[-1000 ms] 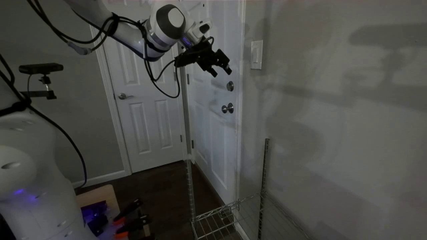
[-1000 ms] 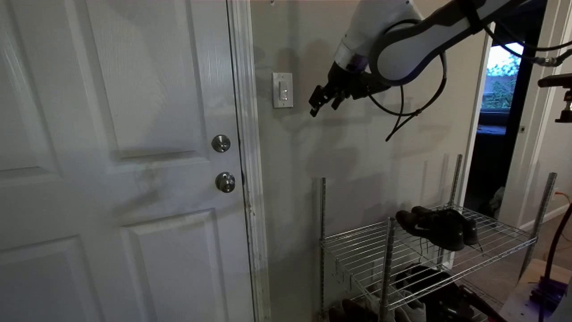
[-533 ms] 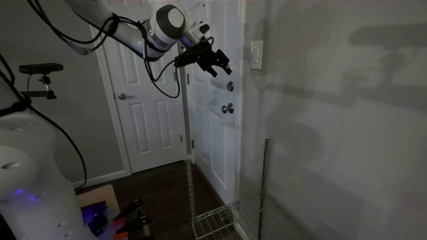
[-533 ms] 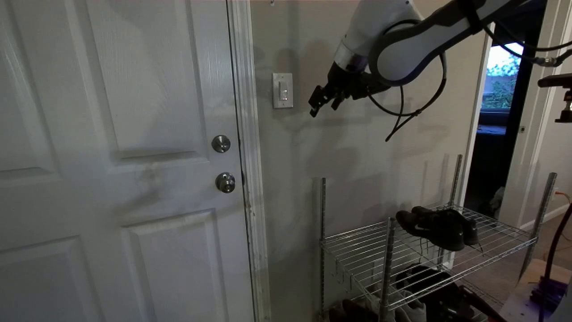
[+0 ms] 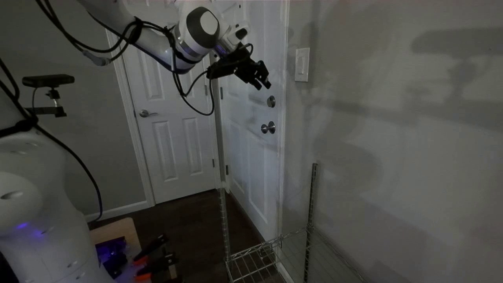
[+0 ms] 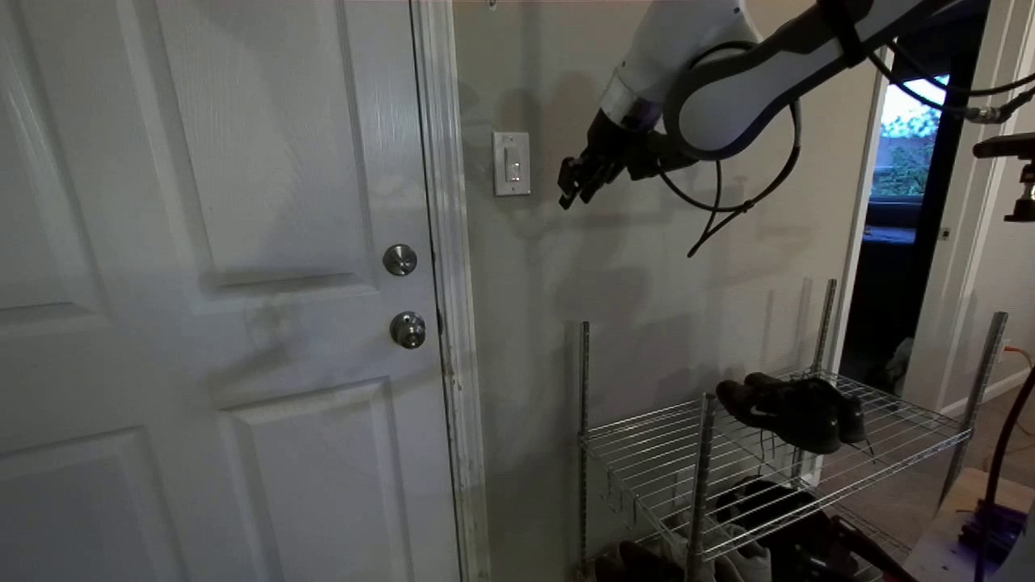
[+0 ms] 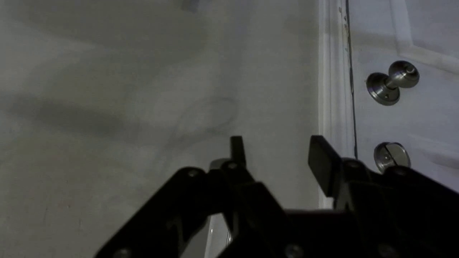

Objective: Flip the switch on the wall

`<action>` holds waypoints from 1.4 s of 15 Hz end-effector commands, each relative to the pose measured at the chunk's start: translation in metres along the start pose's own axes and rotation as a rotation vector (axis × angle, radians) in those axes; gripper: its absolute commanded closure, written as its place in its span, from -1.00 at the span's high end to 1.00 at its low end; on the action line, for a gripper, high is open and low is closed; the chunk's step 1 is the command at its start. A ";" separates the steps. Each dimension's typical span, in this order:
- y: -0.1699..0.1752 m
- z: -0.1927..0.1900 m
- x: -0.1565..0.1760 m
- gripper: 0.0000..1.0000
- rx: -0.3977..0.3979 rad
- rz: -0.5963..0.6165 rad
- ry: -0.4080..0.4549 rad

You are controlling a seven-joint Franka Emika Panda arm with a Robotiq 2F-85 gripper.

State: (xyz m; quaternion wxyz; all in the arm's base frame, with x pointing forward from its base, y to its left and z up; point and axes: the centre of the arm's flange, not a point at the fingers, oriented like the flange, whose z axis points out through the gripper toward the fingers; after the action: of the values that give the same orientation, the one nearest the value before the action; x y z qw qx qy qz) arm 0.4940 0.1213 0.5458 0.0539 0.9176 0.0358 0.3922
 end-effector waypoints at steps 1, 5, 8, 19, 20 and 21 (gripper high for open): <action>-0.004 0.016 0.007 -0.58 0.004 0.037 0.089; -0.002 0.025 0.013 -0.94 0.001 0.060 0.177; 0.000 0.033 0.023 -1.00 -0.005 0.056 0.225; -0.010 0.054 0.065 -0.92 -0.026 -0.034 0.348; -0.011 0.055 0.067 -0.93 -0.025 -0.037 0.358; -0.012 0.057 0.069 -0.94 -0.024 -0.040 0.365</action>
State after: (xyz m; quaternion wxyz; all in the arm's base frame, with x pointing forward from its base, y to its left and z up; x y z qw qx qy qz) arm 0.5645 0.1278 0.5686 0.0668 0.8388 0.0596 0.5370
